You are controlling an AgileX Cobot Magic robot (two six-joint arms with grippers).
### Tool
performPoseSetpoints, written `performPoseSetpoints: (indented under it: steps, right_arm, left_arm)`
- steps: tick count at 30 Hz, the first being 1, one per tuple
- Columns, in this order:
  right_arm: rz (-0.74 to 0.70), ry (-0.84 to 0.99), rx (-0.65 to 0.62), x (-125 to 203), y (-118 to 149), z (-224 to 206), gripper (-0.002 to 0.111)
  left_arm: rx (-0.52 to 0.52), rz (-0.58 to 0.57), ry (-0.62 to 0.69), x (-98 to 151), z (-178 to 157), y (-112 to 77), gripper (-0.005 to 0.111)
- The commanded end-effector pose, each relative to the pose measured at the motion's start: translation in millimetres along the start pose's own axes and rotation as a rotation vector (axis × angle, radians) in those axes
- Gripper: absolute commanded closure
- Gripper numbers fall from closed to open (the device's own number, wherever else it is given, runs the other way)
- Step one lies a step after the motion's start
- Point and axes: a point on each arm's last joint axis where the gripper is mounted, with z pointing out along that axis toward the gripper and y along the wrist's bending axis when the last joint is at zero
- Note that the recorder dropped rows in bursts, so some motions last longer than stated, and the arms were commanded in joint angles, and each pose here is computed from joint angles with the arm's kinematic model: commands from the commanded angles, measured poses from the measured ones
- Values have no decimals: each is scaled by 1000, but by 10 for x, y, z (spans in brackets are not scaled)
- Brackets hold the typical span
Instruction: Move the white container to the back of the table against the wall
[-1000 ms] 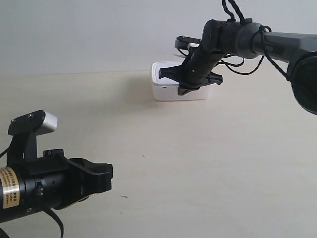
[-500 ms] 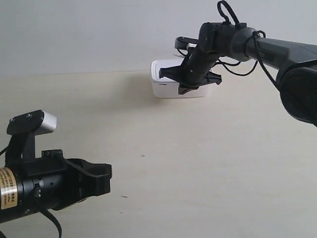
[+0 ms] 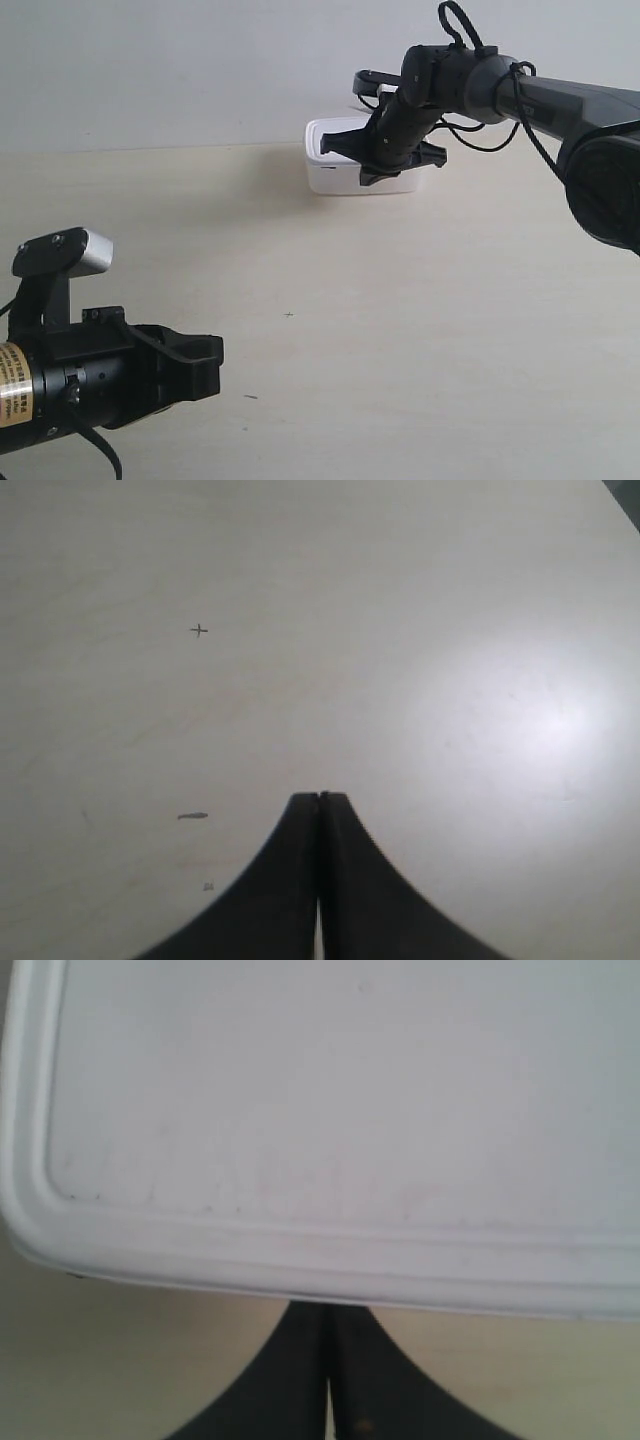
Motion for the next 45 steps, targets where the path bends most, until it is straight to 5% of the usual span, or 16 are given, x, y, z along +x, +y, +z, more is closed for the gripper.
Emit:
performPoseSetpoints:
  steps: [1, 45]
  right_arm:
    - [-7, -44, -9, -56, 14, -23, 108]
    - [-19, -159, -10, -206, -5, 244, 108]
  left_arm:
    - [8, 5, -3, 6, -12, -15, 107]
    - [9, 19, -4, 5, -12, -17, 107]
